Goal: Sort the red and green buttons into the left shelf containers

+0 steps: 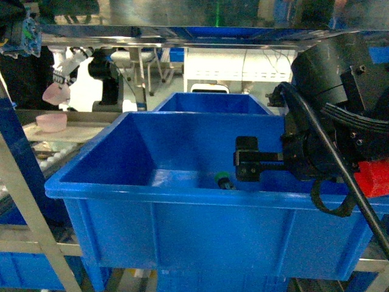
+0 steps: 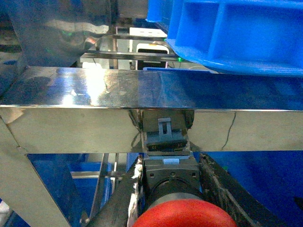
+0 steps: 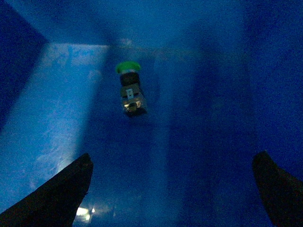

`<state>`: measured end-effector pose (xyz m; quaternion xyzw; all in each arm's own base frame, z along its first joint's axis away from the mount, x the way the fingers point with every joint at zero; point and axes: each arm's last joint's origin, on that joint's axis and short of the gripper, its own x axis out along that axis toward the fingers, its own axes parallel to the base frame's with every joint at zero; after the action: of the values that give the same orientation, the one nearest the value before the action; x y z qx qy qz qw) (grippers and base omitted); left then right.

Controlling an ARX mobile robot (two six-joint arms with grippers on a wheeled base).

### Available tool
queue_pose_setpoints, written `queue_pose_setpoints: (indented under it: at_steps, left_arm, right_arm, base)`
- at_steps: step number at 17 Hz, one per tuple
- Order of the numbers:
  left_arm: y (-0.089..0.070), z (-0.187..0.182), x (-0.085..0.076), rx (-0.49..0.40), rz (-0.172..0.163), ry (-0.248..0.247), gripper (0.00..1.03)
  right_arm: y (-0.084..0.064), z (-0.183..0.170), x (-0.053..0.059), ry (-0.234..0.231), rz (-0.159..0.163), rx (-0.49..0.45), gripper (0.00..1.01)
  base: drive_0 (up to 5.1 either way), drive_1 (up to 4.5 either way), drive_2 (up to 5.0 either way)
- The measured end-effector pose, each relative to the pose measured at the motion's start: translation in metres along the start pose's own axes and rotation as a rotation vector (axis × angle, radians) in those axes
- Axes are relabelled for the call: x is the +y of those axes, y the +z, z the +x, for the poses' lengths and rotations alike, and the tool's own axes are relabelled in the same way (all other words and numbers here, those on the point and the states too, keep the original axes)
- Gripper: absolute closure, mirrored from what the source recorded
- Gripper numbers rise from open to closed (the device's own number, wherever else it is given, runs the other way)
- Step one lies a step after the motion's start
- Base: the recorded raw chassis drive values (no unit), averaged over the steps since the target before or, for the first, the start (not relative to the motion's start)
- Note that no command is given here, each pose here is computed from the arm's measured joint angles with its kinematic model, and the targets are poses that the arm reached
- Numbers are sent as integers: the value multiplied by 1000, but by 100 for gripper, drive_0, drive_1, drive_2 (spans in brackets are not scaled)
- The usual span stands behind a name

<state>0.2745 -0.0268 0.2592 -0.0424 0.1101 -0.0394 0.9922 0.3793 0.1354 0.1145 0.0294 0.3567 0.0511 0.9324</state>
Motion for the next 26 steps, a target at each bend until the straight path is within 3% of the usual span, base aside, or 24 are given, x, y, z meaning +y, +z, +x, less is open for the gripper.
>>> queue_pose_setpoints:
  at_steps: [1,4,5,6,7,9,11,13,15,17,18,19,26]
  left_arm:
    - [0,0,0,0,0,0,73]
    - [0,0,0,0,0,0,73]
    - [0,0,0,0,0,0,73]
    - [0,0,0,0,0,0,73]
    - [0,0,0,0,0,0,73]
    - [0,0,0,0,0,0,73]
    - [0,0,0,0,0,0,73]
    - [0,0,0,0,0,0,73]
    - [0,0,0,0,0,0,73]
    - [0,0,0,-1,0,0,73]
    - [0,0,0,-1,0,0,73]
    - [0,0,0,-1,0,0,73]
    - [0,0,0,-1,0,0,73]
  right_arm:
    - [0,-9,-2,-29,-39,-58,4]
    - [-9,-36,-13,-79,-74,-174,3]
    - [-17,-45,-20,-104,-92,-202,3]
    - [-35,-57,-36,-136,-98,-193,3]
    - [-42,-64,-45,-161,-97,-183,3]
    - [-53,-95,-65,-232,-76,-232,3]
    - [-59,-132,-85,-284,-28,-311,3]
    - [-66,-158,-102,-324,38,-332,3]
    - [-77,-182,-112,-332,98,-361,3]
    - [-99,-197,-113,-268,135,-330,3]
    - [-113,-199,-112,-233,138,-293,3]
    - [-122,-200,-109,-231,127,-292,3]
    - [-122,-202,-107,-215,127,-311,3]
  base:
    - [0,0,0]
    - [0,0,0]
    - [0,0,0]
    - [0,0,0]
    - [0,0,0]
    - [0,0,0]
    - [0,0,0]
    - [0,0,0]
    - [0,0,0]
    - [0,0,0]
    - [0,0,0]
    - [0,0,0]
    - [0,0,0]
